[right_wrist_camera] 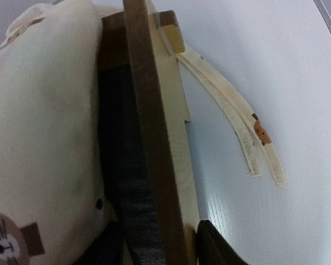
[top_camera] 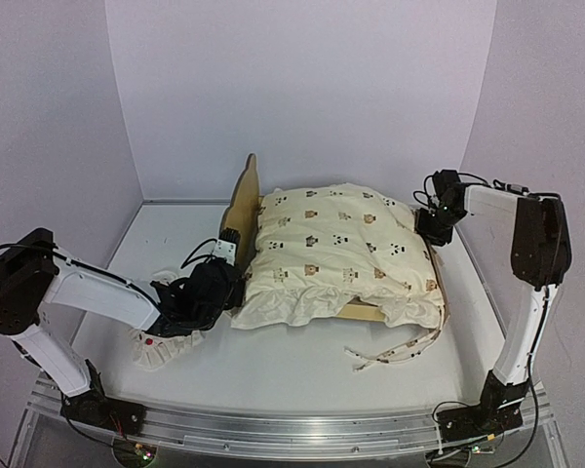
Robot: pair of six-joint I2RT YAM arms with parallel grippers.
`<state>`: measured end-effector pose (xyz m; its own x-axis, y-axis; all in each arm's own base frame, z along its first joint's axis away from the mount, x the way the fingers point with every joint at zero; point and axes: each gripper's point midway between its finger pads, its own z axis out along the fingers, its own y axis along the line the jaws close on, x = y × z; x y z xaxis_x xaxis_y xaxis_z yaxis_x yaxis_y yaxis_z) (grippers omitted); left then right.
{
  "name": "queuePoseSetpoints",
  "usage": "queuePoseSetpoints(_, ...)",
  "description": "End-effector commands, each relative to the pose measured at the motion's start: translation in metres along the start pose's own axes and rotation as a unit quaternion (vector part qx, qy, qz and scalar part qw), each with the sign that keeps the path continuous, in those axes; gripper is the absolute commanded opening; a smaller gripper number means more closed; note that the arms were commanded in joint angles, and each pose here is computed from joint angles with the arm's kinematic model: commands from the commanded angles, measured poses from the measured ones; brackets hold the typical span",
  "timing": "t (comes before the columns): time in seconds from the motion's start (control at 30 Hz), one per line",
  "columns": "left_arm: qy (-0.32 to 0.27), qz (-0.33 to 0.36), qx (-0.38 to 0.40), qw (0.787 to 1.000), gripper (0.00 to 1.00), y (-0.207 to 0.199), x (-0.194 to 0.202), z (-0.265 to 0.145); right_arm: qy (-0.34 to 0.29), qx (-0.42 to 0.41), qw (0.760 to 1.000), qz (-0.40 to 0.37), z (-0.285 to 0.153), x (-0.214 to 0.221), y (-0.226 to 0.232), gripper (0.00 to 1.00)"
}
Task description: Set up the pet bed
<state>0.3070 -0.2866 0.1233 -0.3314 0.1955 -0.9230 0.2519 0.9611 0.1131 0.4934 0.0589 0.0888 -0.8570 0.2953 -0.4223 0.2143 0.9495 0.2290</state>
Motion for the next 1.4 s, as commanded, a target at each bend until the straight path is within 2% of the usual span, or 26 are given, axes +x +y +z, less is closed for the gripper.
queuePoseSetpoints(0.0,0.26,0.036,0.191,0.946,0.33,-0.063,0.143,-0.047,0.038,-0.06,0.997,-0.041,-0.037,0.026,0.051,0.58)
queuePoseSetpoints(0.1,0.258,0.03,0.191,0.947,0.44,-0.06,0.138,-0.051,0.02,-0.04,0.998,-0.05,-0.053,0.018,0.045,0.73)
queuePoseSetpoints(0.2,0.251,0.02,0.197,0.947,0.51,-0.06,0.127,-0.056,0.003,-0.035,0.998,-0.059,-0.069,0.01,0.045,0.85)
queuePoseSetpoints(0.33,0.256,0.019,0.202,0.945,0.57,-0.057,0.116,-0.065,-0.018,-0.005,0.997,-0.079,-0.092,0.001,0.037,0.97)
queuePoseSetpoints(0.6,0.234,-0.012,0.221,0.947,0.68,-0.047,0.076,-0.09,-0.076,0.065,0.989,-0.108,-0.151,-0.012,0.012,0.98)
queuePoseSetpoints(0.67,0.224,-0.021,0.228,0.947,0.74,-0.044,0.065,-0.097,-0.083,0.052,0.989,-0.111,-0.163,-0.009,0.015,0.98)
queuePoseSetpoints(0.73,0.215,-0.028,0.239,0.947,0.84,-0.042,0.054,-0.104,-0.086,0.02,0.989,-0.116,-0.174,-0.004,0.024,0.98)
queuePoseSetpoints(0.83,0.204,-0.039,0.247,0.947,0.96,-0.038,0.041,-0.114,-0.07,-0.097,0.986,-0.117,-0.198,0.013,0.06,0.98)
queuePoseSetpoints(0.93,0.195,-0.049,0.241,0.95,1.0,-0.029,0.028,-0.121,-0.047,-0.224,0.968,-0.104,-0.224,0.035,0.11,0.98)
queuePoseSetpoints(0.97,0.199,-0.048,0.233,0.951,0.99,-0.025,0.029,-0.122,-0.043,-0.241,0.964,-0.107,-0.228,0.043,0.124,0.98)
queuePoseSetpoints(1.1,0.204,-0.042,0.192,0.959,1.0,-0.01,0.021,-0.122,-0.006,-0.269,0.944,-0.19,-0.226,0.106,0.194,0.95)
queuePoseSetpoints(1.23,0.212,-0.043,0.14,0.966,0.98,0.009,0.015,-0.122,0.014,-0.266,0.934,-0.237,-0.214,0.16,0.241,0.9)
queuePoseSetpoints(1.37,0.198,-0.054,0.09,0.975,0.97,0.03,0.01,-0.121,0.031,-0.254,0.906,-0.336,-0.197,0.232,0.291,0.89)
